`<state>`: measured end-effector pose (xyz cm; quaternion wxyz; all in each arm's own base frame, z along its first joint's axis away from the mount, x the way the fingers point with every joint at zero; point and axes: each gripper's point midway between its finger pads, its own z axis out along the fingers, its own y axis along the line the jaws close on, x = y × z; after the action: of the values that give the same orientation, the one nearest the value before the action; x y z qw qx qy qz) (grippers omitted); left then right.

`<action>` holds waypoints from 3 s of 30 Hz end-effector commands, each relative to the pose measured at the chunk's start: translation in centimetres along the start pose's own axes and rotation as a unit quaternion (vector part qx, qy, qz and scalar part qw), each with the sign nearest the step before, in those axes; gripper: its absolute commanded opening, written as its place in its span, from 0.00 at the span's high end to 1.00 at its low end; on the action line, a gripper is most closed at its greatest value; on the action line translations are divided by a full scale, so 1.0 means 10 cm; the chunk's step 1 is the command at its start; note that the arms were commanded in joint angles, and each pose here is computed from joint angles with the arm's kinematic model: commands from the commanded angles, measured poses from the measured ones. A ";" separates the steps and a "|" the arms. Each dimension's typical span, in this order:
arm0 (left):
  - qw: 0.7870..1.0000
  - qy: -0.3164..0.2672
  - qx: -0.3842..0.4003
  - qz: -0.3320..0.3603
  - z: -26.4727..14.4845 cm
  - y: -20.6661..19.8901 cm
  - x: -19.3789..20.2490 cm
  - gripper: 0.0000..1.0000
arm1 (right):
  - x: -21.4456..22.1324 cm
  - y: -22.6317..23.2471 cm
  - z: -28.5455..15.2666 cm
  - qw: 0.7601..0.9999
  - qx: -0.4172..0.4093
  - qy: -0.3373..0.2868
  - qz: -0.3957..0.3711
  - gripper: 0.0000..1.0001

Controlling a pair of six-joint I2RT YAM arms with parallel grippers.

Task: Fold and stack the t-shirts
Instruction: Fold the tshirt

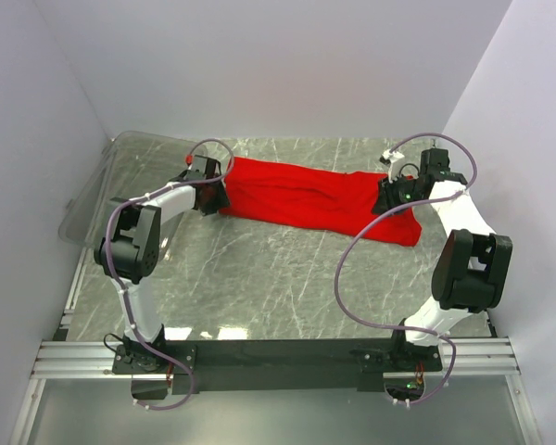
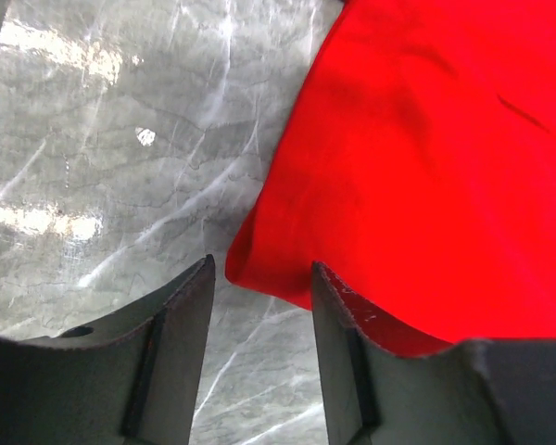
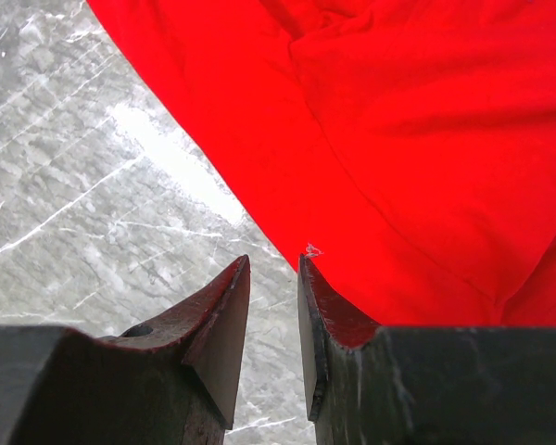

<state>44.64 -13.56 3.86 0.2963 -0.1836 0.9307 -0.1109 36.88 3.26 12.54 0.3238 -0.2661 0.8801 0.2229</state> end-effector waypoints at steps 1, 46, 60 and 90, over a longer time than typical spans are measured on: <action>1.000 -0.009 -0.007 0.015 0.00 0.00 -0.08 0.50 | -0.20 0.04 -0.13 0.999 0.006 -0.030 -0.018 0.65; 0.939 0.281 0.141 0.137 -1.89 0.10 2.62 0.91 | -0.11 -0.44 -0.36 0.988 0.111 -0.050 0.095 0.64; 0.979 0.081 0.137 0.125 -2.18 0.10 1.41 0.20 | 0.13 -0.87 -0.32 0.966 0.168 -0.011 0.195 0.59; 0.990 0.015 0.092 0.105 -1.32 -0.19 0.24 0.23 | 0.43 -1.45 0.16 0.925 0.224 0.124 0.281 0.51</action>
<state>34.74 -14.73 11.80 0.2774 -0.0664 0.9459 -0.1547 43.96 -8.92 5.04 0.2080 0.0584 0.9735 0.0747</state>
